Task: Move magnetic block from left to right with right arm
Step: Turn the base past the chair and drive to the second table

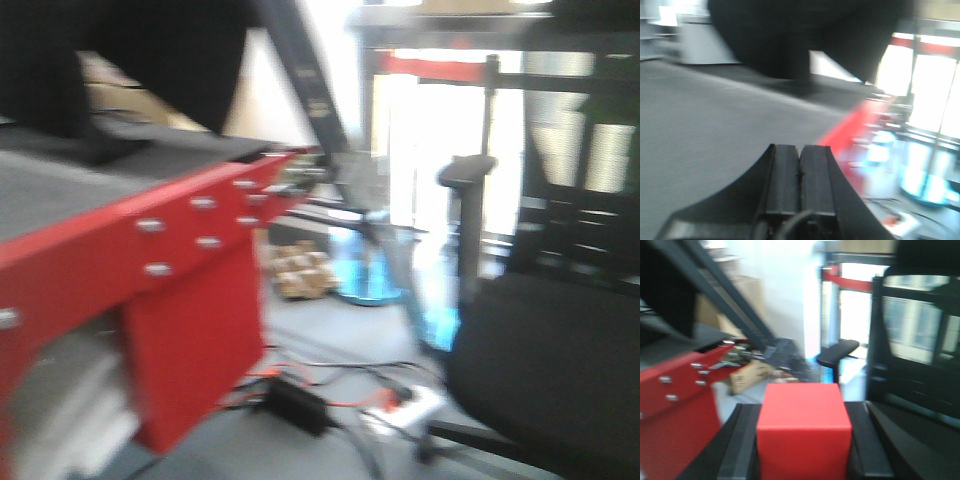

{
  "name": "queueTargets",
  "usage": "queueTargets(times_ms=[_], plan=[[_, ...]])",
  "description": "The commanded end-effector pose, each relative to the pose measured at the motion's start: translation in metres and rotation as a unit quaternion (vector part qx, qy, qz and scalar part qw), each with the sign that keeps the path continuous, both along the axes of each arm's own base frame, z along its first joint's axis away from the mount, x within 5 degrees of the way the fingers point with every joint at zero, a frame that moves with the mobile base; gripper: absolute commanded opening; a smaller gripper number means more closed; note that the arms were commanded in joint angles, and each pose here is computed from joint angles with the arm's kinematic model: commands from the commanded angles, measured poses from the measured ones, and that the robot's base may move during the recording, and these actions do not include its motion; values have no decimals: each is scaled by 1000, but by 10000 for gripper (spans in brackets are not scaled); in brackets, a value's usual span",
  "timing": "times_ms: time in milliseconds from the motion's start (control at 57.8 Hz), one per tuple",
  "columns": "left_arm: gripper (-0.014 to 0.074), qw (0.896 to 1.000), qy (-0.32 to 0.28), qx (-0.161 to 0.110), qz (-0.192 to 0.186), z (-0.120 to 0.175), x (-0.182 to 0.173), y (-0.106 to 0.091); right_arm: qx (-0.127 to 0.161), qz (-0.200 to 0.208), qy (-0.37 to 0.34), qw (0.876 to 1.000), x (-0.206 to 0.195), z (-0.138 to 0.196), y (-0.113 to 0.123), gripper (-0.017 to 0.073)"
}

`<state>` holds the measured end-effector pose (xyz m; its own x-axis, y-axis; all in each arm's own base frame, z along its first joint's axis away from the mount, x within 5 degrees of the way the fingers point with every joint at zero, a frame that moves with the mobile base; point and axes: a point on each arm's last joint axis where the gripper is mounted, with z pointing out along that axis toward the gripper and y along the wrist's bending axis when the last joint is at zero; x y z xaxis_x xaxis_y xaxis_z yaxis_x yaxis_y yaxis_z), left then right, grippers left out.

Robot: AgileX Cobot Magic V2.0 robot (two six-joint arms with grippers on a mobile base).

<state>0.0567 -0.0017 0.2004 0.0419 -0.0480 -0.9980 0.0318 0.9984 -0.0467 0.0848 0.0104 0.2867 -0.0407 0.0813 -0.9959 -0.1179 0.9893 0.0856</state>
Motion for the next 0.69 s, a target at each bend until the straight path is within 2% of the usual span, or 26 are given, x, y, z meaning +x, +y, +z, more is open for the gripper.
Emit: queueTargets(times_ms=[0, 675], plan=[[-126, 999, -41, -6, 3, 5, -1, 1, 2, -1, -56, 998, -1, 17, 0, 234], [-126, 999, -41, -6, 3, 5, -1, 1, 2, -1, -56, 998, -1, 17, 0, 234]])
